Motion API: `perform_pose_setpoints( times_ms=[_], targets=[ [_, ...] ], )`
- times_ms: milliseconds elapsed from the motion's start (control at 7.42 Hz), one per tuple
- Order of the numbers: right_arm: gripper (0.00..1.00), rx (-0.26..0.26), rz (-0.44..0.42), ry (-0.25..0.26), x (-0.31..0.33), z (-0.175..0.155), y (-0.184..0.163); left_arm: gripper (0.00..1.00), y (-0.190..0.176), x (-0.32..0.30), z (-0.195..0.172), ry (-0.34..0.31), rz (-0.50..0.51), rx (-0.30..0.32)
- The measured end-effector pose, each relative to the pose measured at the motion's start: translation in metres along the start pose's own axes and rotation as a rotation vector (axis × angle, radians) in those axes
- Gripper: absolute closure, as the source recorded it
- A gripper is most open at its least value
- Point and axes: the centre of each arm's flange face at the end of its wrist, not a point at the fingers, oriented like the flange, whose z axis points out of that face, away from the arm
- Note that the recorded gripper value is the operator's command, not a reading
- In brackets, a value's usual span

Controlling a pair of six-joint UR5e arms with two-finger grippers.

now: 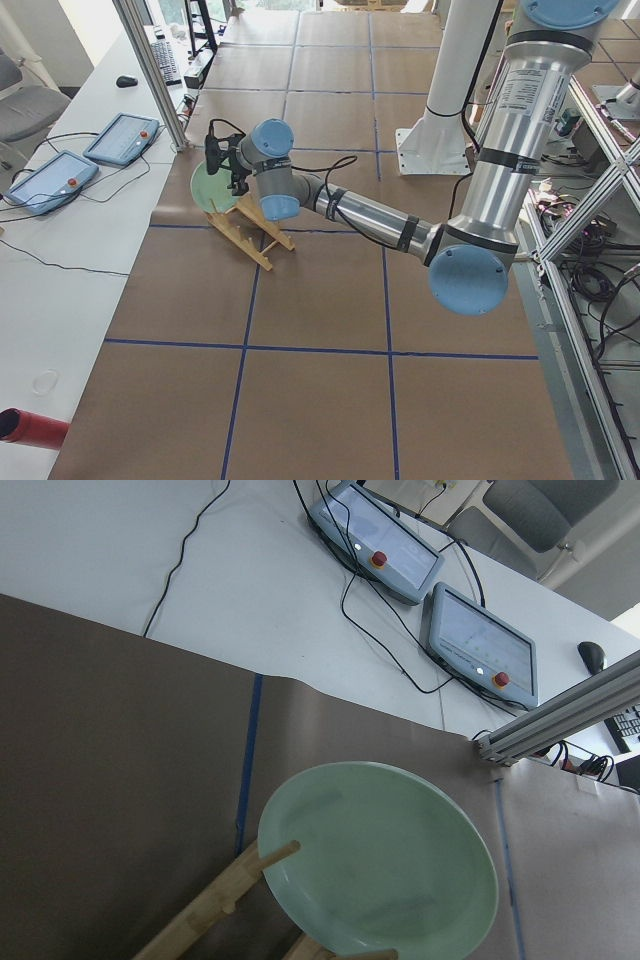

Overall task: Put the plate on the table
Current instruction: 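Move the left gripper toward the top rim of the pale green plate in the rack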

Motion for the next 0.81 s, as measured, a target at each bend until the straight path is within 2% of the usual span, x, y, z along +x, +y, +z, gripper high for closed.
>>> perform_pose_setpoints(
  times_ms=[135,270,539,809],
  targets=[
    [0.00,0.000,0.000,0.000,0.000,0.000,0.000,0.20,0.016,0.002,0.021,0.042,-0.105,0.025],
    [0.00,0.000,0.000,0.000,0.000,0.000,0.000,0.26,0.025,-0.003,0.039,0.084,-0.177,0.041],
    [0.00,0.001,0.000,0.000,0.000,0.000,0.000,0.30,0.032,-0.013,0.069,0.125,-0.250,0.044],
    [0.00,0.000,0.000,0.000,0.000,0.000,0.000,0.30,0.026,-0.010,0.086,0.135,-0.322,0.054]
  ],
)
